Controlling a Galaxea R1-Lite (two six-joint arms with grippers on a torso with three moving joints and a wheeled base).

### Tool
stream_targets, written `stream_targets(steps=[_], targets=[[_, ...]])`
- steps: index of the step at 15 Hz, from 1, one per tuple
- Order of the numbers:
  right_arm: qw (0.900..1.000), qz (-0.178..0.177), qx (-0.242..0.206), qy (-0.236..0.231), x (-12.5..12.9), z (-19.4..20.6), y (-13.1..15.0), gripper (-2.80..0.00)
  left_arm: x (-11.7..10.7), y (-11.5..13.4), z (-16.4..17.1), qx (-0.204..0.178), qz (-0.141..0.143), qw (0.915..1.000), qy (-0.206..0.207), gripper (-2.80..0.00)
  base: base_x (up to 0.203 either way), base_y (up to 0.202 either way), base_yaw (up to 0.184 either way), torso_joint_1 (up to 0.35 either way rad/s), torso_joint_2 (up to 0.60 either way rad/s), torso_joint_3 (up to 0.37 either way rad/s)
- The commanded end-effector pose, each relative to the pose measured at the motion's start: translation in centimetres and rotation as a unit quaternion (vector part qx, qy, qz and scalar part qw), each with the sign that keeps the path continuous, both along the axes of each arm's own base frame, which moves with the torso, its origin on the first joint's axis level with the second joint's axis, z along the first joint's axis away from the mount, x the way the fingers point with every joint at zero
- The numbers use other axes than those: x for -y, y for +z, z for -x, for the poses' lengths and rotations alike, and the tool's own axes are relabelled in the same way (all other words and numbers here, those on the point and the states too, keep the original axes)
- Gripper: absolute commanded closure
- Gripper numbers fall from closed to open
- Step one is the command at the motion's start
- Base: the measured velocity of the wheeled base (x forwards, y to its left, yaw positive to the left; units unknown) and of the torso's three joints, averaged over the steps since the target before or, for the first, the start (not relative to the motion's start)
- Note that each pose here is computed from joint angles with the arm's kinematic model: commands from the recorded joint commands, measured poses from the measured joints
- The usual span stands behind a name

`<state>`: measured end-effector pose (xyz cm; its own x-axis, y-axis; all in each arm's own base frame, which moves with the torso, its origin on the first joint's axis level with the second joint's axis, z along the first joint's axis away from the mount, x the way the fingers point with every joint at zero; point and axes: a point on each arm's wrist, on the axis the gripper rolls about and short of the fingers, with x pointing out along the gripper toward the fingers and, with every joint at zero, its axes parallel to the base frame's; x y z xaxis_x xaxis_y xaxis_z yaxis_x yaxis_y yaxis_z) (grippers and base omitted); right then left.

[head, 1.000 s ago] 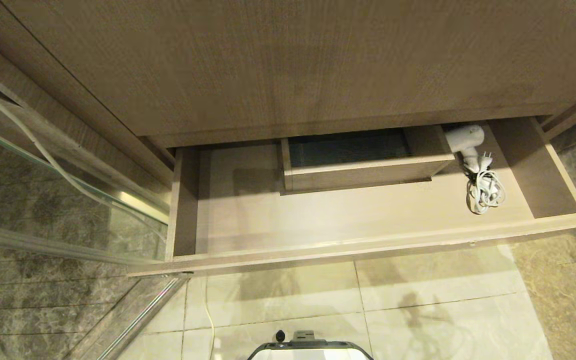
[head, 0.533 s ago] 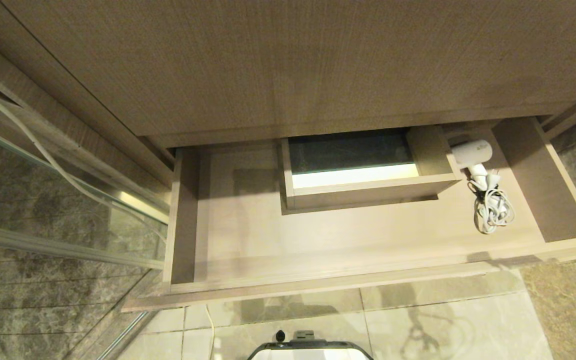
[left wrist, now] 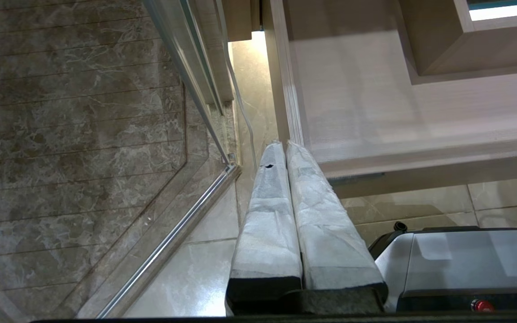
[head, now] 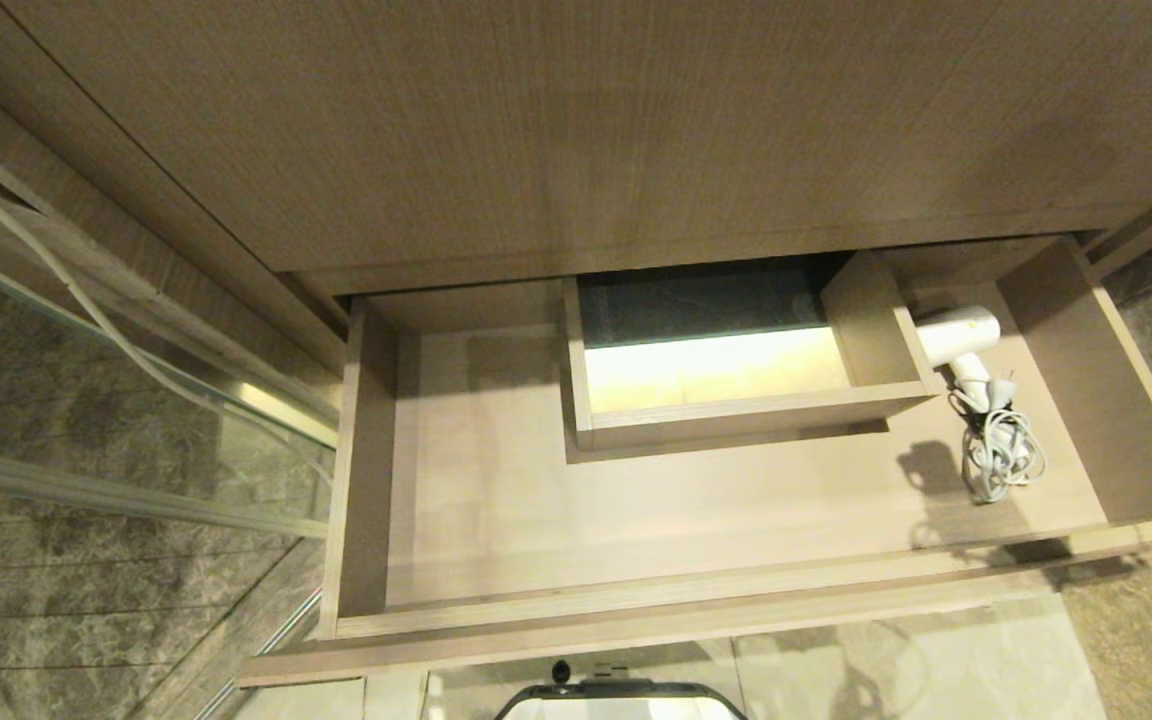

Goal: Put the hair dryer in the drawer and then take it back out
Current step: Pull open the drawer, then take the hairdryer out

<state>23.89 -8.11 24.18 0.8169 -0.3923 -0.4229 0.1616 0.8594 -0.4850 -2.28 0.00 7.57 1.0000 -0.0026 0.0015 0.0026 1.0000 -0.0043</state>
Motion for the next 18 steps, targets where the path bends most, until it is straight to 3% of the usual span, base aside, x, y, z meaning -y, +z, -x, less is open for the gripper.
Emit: stream_targets(steps=[1, 7, 12, 14, 18], targets=[[0.998, -0.011, -0.055, -0.017, 1.7, -4.8, -3.4, -2.80, 0.0, 0.0, 0.0, 0.000, 0.000, 1.0000, 0.000, 0.00, 0.000, 0.000, 0.000, 0.000, 0.00, 0.000], [0.995, -0.035, -0.094, -0.028, 3.8, -11.2, -8.1, -2.80, 0.0, 0.0, 0.0, 0.000, 0.000, 1.0000, 0.000, 0.00, 0.000, 0.000, 0.000, 0.000, 0.00, 0.000], [0.995, -0.079, -0.050, -0.023, 5.2, -15.8, -10.6, -2.80, 0.0, 0.0, 0.0, 0.000, 0.000, 1.0000, 0.000, 0.00, 0.000, 0.000, 0.000, 0.000, 0.00, 0.000], [0.992, -0.121, -0.020, -0.002, 5.4, -17.2, -11.4, -2.80, 0.0, 0.0, 0.0, 0.000, 0.000, 1.0000, 0.001, 0.00, 0.000, 0.000, 0.000, 0.000, 0.00, 0.000], [0.990, -0.139, -0.016, 0.020, 5.8, -18.9, -13.0, -2.80, 0.0, 0.0, 0.0, -0.001, 0.000, 1.0000, 0.000, 0.00, 0.000, 0.000, 0.000, 0.000, 0.00, 0.000]])
